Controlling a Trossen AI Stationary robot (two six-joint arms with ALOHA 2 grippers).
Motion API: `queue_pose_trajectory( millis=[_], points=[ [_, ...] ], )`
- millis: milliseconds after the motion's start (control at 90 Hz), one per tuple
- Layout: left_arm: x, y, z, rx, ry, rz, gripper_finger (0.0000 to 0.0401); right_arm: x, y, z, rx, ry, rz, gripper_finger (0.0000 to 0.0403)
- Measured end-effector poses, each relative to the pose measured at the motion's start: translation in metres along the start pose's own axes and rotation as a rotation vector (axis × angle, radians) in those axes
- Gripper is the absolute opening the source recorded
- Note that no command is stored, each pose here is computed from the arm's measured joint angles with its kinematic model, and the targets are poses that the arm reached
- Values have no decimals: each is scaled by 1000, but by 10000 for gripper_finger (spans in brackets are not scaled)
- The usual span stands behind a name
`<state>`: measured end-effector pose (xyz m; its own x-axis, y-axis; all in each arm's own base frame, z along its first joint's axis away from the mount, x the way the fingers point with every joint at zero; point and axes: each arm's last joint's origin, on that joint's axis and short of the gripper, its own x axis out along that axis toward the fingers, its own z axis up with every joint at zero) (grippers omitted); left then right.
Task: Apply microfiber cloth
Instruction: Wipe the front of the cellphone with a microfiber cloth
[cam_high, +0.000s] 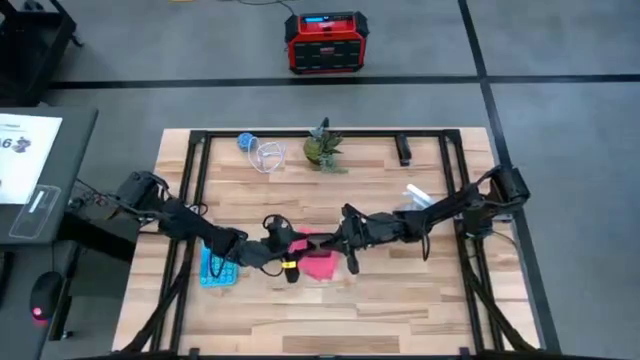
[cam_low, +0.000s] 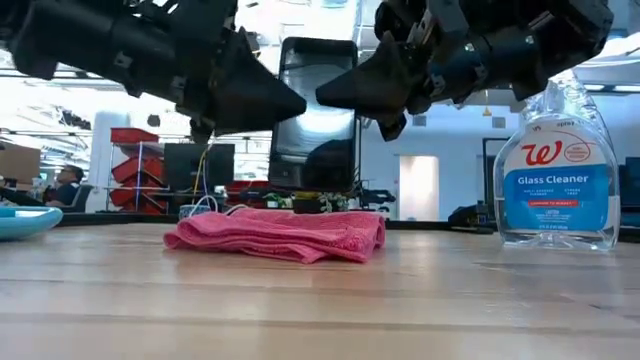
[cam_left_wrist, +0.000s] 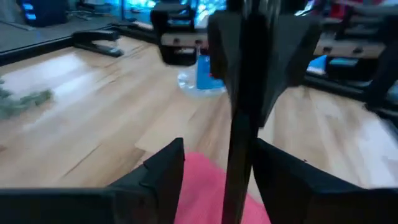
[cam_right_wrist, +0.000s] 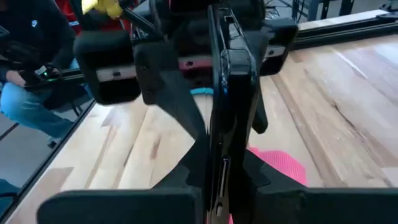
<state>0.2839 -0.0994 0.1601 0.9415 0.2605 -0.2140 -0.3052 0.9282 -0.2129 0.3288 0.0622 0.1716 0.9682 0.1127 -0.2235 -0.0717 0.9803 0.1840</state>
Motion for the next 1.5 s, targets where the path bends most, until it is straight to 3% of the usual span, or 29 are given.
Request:
queue_pose_trajectory(
  millis=[322,500,722,911,1189,1500],
  points=[
    [2,1,2,3,6,-37,15,0,0,0,0,5,8,18],
    [0,-1,3,-24,-21,-2,11,0,-2,-2,0,31,-24,57],
    [-20,-7,7,-100,-85,145,9,5,-8,-7,9,204,-68,152],
    [-44,5,-6,-184,-104,240,9,9,0,-2,-75,277,-50,216],
    [-68,22,-36,-318,-123,279,9,22,-3,-12,-105,268,-47,227],
    [-83,23,-35,-365,-185,284,9,79,-15,-31,-225,338,-66,223]
  ],
)
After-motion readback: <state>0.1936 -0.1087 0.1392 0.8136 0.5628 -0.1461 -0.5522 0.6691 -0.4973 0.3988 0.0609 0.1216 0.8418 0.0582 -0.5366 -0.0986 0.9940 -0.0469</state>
